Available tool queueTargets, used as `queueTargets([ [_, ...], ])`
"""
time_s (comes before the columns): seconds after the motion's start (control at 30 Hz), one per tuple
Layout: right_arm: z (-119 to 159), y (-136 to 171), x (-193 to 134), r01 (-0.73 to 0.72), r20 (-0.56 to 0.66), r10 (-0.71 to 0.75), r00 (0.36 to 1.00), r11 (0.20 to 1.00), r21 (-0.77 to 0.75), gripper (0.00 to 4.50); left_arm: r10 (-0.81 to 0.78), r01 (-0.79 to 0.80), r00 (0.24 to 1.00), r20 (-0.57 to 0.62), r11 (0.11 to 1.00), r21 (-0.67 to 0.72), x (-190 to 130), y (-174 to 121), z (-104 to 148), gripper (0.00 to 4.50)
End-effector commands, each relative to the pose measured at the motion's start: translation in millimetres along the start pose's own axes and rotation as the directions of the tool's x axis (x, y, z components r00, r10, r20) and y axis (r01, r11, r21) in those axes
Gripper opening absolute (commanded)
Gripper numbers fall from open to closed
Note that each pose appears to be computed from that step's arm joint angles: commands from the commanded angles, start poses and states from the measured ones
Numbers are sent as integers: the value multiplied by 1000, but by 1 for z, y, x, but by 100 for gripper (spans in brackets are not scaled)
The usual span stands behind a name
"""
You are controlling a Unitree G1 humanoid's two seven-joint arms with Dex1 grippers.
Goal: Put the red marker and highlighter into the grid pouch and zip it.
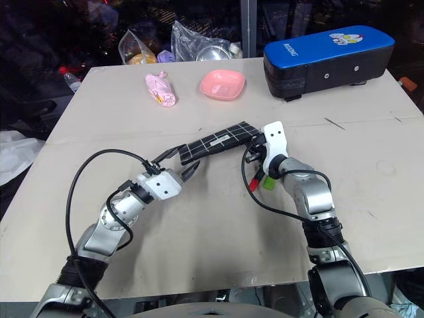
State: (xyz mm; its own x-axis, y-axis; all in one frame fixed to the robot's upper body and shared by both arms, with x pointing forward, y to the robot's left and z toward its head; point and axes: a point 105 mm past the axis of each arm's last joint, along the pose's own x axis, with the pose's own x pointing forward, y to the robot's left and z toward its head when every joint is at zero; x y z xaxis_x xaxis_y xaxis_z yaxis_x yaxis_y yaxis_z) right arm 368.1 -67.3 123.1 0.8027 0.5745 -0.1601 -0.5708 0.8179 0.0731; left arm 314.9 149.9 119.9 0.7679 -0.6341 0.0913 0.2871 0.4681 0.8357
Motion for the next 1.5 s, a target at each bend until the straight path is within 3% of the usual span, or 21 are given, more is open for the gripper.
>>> queueTargets([
  [0.03, 15, 4, -3, -19, 51, 21, 998, 999, -32, 0, -47, 45, 997, 58, 999, 22, -1, 0, -2, 282],
  [0.37, 14, 4, -5, -18, 48, 20, 999, 999, -39, 0, -86, 80, 987, 137, 995, 53, 7, 12, -7, 282],
  [0.47, 13, 4, -6, -18, 48, 19, 999, 999, -39, 0, -86, 78, 985, 149, 995, 57, 8, 14, -6, 174],
  [0.53, 13, 5, -7, -17, 48, 19, 999, 999, -39, 0, -85, 77, 983, 160, 995, 57, 8, 13, -4, 66],
  [0.6, 12, 5, -7, -17, 47, 19, 999, 999, -39, 0, -86, 77, 982, 170, 996, 55, 9, 11, -2, 24],
  [0.77, 13, 9, -7, -36, 41, 40, 998, 995, -94, 0, -80, 73, 980, 181, 996, 44, 11, 8, 3, 24],
  [0.9, 15, 23, -5, -108, -4, 111, 994, 957, -268, 0, -62, 63, 985, 159, 998, 3, 15, 3, 6, 24],
  [1.03, 17, 31, -5, -144, -23, 145, 989, 930, -338, 0, -72, 72, 986, 150, 997, 4, 14, -2, 9, 24],
  [1.5, 21, 78, -4, -388, -137, 373, 918, 765, -515, 0, -58, 59, 987, 149, 998, -7, 24, -8, 19, 24],
])
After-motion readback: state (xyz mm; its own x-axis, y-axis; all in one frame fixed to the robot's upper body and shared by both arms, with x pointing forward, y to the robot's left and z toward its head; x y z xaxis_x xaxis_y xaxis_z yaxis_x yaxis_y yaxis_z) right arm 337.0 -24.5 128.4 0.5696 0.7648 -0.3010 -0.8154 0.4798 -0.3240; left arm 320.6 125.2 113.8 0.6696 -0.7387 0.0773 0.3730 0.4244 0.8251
